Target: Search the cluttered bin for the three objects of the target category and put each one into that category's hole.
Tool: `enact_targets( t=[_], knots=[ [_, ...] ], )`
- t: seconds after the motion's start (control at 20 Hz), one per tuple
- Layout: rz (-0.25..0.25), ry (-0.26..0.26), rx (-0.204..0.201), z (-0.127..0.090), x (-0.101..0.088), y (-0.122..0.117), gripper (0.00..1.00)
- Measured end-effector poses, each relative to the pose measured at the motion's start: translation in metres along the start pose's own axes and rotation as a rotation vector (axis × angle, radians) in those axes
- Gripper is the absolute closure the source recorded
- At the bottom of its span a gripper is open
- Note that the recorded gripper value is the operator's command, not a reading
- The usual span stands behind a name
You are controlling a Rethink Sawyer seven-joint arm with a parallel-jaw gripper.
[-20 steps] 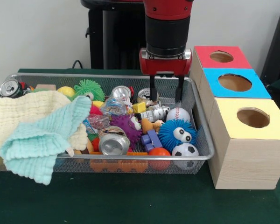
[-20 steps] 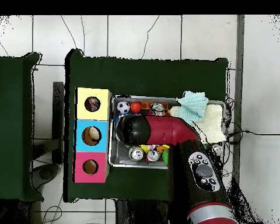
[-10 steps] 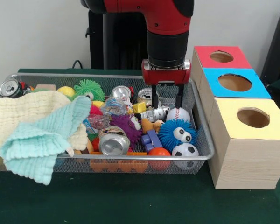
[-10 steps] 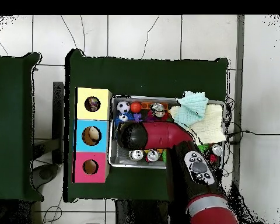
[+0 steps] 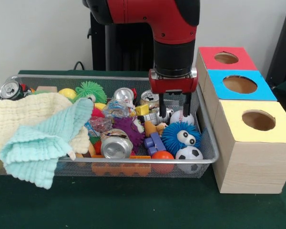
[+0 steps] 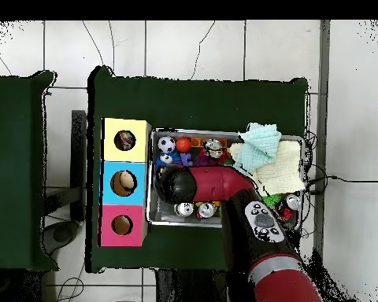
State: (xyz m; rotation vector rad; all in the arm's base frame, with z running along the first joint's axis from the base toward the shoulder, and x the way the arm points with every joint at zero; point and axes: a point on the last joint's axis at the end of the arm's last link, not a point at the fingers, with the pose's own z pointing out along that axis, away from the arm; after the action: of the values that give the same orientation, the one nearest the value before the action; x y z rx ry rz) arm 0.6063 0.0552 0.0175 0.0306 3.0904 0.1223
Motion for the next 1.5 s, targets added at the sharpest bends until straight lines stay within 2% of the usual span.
enact_targets(
  t=[0.4, 0.65, 1.0, 1.2, 1.5],
  knots=[
    [-0.012, -0.042, -0.012, 0.016, 0.002, 0.011, 0.00],
    [-0.044, -0.080, -0.023, 0.029, 0.006, 0.033, 0.00],
    [-0.039, -0.073, -0.026, 0.027, 0.013, 0.031, 0.00],
    [-0.005, -0.034, -0.032, 0.007, 0.022, 0.011, 0.00],
    [0.090, 0.043, -0.029, -0.019, 0.030, -0.046, 0.00]
  ],
)
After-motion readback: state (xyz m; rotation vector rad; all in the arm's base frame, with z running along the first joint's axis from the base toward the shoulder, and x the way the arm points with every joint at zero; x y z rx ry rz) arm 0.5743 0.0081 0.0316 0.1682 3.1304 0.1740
